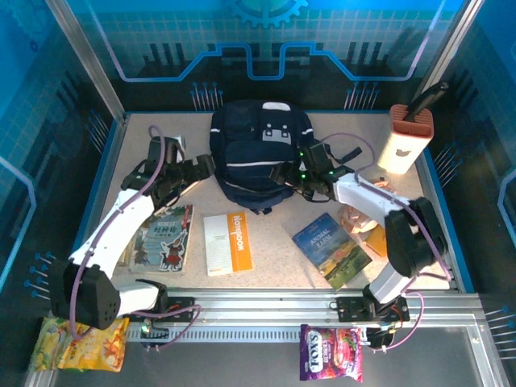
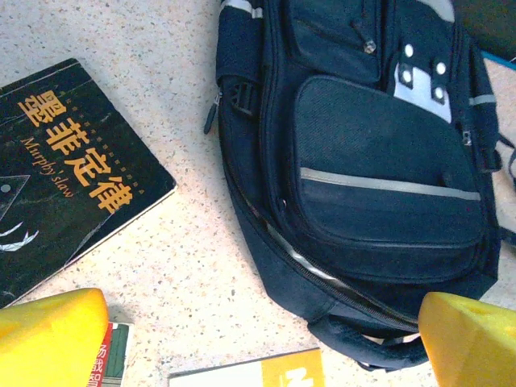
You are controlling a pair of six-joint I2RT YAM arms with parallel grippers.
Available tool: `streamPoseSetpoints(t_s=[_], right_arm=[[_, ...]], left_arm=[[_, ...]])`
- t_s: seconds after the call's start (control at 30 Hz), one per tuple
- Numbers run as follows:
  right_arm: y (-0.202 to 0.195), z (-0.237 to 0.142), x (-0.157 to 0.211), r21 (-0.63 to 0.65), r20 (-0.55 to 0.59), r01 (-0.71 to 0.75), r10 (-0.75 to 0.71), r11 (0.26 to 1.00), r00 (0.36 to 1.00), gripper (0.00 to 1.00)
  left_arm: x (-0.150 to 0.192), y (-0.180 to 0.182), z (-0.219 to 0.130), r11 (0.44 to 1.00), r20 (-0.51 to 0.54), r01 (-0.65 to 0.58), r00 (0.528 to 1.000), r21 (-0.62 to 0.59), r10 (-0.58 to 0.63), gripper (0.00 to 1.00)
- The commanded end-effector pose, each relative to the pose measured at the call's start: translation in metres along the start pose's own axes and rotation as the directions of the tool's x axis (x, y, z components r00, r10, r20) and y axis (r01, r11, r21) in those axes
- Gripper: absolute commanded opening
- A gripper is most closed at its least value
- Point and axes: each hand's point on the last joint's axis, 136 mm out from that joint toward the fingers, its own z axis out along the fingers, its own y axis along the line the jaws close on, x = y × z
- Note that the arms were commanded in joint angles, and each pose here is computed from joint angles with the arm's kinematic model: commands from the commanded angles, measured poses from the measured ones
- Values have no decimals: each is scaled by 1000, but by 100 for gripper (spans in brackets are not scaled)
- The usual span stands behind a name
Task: Pack the student bag
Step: Rotate the book at the center of the table.
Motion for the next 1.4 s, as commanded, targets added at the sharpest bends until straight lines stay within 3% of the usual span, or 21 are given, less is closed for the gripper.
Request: streamPoseSetpoints(t_s=[0.0, 0.23, 0.63, 0.8, 0.97, 1.1, 1.23, 1.37], right_arm=[[-36, -41, 1, 173, 49, 140, -150, 975, 987, 92], [-81, -63, 51, 258, -36, 120, -114, 959, 993, 90], [-111, -23, 113, 205, -128, -53, 80, 977, 988, 87], [-119, -1, 106, 225, -111, -87, 114, 971, 987, 83], [-150, 7, 81, 343, -3, -208, 223, 916, 975, 80], [-148, 9, 55, 293, 70, -305, 297, 906, 952, 78], [-127, 0, 30, 209, 72, -262, 253, 942, 965, 75], [-134, -32, 24, 285, 109, -171, 145, 943, 983, 74]], left_arm=[[3, -6, -9, 997, -17, 43, 999, 68, -42, 99], [6, -25, -2, 982, -49, 54, 998, 183, -46, 99], [11, -45, 12, 949, -124, 135, 987, 284, -103, 99], [20, -58, 20, 934, -208, 179, 971, 310, -117, 99], [40, -69, 32, 960, -258, 157, 961, 230, -96, 98], [70, -98, 40, 965, -307, 140, 949, 222, -67, 96], [109, -130, 45, 957, -373, 171, 925, 235, -74, 91], [148, -158, 42, 946, -421, 199, 904, 254, -77, 89]])
